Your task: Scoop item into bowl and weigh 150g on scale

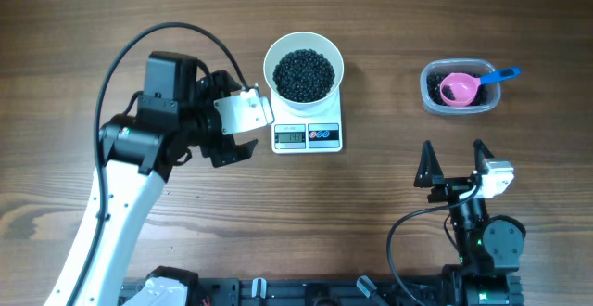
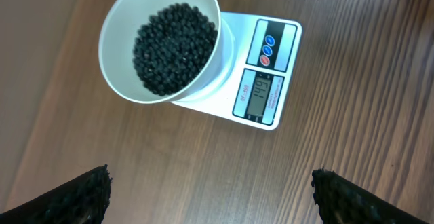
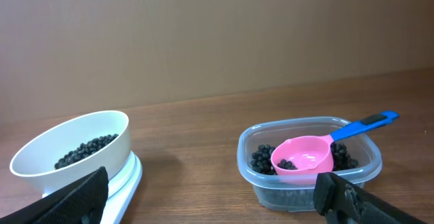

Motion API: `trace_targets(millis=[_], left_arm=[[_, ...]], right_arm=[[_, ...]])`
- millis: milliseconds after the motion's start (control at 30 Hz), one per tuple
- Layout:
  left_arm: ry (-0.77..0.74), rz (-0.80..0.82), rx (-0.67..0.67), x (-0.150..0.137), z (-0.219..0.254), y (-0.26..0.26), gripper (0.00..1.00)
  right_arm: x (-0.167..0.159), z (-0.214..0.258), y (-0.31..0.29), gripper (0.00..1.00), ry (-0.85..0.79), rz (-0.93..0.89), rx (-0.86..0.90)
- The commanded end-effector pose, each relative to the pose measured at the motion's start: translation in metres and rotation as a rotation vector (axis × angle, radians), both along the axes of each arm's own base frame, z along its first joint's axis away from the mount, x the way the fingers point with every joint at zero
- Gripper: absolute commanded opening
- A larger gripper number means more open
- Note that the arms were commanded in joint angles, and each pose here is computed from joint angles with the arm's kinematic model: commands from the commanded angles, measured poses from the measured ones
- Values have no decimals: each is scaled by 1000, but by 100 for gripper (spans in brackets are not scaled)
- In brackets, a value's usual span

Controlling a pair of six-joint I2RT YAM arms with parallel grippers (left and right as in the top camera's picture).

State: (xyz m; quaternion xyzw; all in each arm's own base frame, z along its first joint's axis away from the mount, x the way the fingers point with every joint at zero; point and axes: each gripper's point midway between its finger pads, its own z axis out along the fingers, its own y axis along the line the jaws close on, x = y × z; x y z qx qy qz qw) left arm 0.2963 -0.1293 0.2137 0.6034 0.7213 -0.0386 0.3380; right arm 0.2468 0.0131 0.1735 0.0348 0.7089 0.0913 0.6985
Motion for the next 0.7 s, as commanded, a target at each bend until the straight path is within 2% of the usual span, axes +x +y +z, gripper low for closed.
trace_targets(millis=[0, 300, 500, 600, 667], left_arm=[[-69, -11, -6, -5, 19, 2, 100], [-159, -11, -25, -17, 45, 5, 100], [-167, -10, -27, -18, 48, 5, 100], [-32, 46, -51, -38, 34, 8, 100], [16, 6, -97, -50, 33, 0, 100]], right_arm=[[0, 2, -2, 100, -11, -12, 7], [0, 2, -2, 100, -11, -12, 7], [0, 2, -2, 100, -11, -12, 7], [0, 2, -2, 100, -11, -12, 7], [0, 2, -2, 100, -11, -12, 7]])
